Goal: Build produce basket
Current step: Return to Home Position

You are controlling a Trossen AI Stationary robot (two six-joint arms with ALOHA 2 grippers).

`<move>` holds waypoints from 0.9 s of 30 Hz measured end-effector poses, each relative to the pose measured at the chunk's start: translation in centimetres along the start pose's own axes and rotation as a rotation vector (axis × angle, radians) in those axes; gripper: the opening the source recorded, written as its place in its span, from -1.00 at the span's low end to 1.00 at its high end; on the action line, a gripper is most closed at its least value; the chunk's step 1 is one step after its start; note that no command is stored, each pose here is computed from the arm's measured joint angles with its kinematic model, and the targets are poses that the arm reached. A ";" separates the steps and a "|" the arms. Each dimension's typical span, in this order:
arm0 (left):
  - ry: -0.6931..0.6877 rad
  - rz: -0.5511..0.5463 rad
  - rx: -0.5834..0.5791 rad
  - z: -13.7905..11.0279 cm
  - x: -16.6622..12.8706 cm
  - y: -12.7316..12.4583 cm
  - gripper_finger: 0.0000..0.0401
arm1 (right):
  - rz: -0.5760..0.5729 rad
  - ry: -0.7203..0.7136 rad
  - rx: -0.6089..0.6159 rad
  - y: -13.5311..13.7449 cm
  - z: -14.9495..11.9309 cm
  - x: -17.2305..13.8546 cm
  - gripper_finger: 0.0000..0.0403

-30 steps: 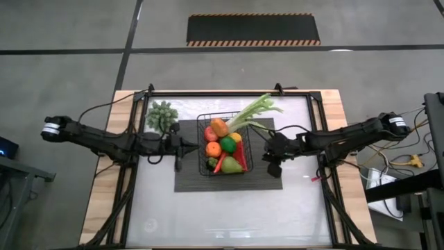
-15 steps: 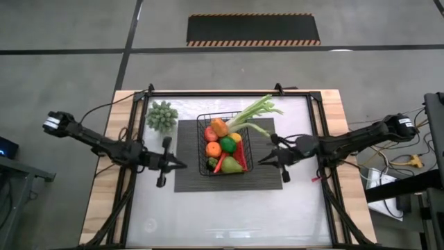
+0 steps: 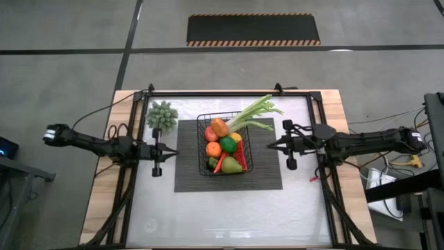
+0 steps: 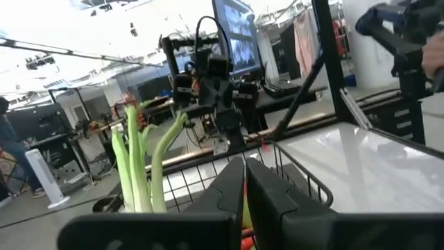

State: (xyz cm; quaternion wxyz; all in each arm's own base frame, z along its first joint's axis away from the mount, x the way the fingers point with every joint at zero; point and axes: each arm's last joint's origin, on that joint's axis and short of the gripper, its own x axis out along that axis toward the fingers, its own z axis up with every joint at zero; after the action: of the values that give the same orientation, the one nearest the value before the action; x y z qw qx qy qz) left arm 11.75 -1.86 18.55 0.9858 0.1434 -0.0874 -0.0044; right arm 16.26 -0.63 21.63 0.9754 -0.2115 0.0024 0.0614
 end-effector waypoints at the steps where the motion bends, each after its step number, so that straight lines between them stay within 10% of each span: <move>1: -0.001 0.000 -0.001 0.0 -0.1 0.0 -1.00 | -0.001 -0.003 -0.006 0.0 0.0 -0.3 -0.96; 27: 0.014 0.000 -0.017 -0.1 -0.8 0.1 -1.00 | -0.086 -0.176 0.013 1.1 1.1 -7.5 -0.96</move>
State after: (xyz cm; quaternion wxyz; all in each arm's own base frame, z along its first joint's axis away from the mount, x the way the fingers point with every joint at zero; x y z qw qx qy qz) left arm 11.01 -1.70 18.32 0.9876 0.1348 -0.0805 -0.0042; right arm 8.68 -0.11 22.40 0.9750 -0.1989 -0.0920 0.0378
